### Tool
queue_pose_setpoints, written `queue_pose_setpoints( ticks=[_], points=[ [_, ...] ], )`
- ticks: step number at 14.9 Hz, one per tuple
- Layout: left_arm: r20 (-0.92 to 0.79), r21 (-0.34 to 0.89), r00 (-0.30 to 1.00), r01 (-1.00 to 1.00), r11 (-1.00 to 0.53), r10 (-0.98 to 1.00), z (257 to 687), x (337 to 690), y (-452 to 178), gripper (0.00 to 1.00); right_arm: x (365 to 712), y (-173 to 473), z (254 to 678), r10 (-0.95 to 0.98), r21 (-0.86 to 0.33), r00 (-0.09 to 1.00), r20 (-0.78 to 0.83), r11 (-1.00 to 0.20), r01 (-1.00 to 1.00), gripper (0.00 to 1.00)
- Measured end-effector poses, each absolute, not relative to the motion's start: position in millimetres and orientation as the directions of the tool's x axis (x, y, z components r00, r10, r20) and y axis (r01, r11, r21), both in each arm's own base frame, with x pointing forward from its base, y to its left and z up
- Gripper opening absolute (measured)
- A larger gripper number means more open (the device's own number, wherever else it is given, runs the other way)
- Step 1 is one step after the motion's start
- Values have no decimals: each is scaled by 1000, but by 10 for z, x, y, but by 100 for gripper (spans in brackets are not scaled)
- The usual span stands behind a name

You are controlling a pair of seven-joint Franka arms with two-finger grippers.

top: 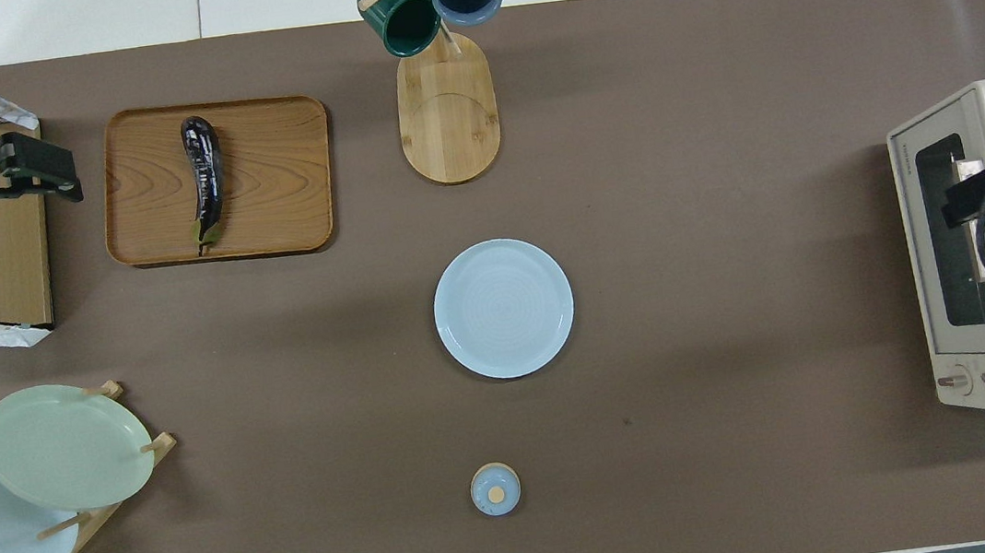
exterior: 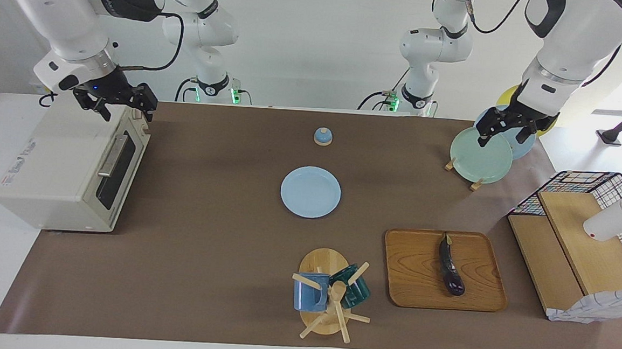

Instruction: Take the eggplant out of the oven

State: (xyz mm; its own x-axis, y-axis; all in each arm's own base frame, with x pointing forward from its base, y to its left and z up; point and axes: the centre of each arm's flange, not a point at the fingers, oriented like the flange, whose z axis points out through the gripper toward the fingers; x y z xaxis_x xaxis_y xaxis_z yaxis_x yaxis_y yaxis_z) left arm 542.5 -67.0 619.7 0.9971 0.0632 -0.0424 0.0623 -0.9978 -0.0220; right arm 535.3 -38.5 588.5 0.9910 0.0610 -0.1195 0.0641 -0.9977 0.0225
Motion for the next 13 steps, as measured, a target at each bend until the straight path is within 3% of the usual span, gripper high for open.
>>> queue_pose_setpoints(
  ticks=[4, 13],
  points=[
    [-58, -9, 996, 61, -998, 62, 5948, 5329, -691, 100, 5351, -409, 5884, 57, 22, 991, -120, -998, 60, 100],
    [-56, 31, 996, 67, -997, 65, 6118, 5312, -708, 100, 5351, -409, 5883, 57, 22, 991, -120, -998, 60, 100]
  ],
)
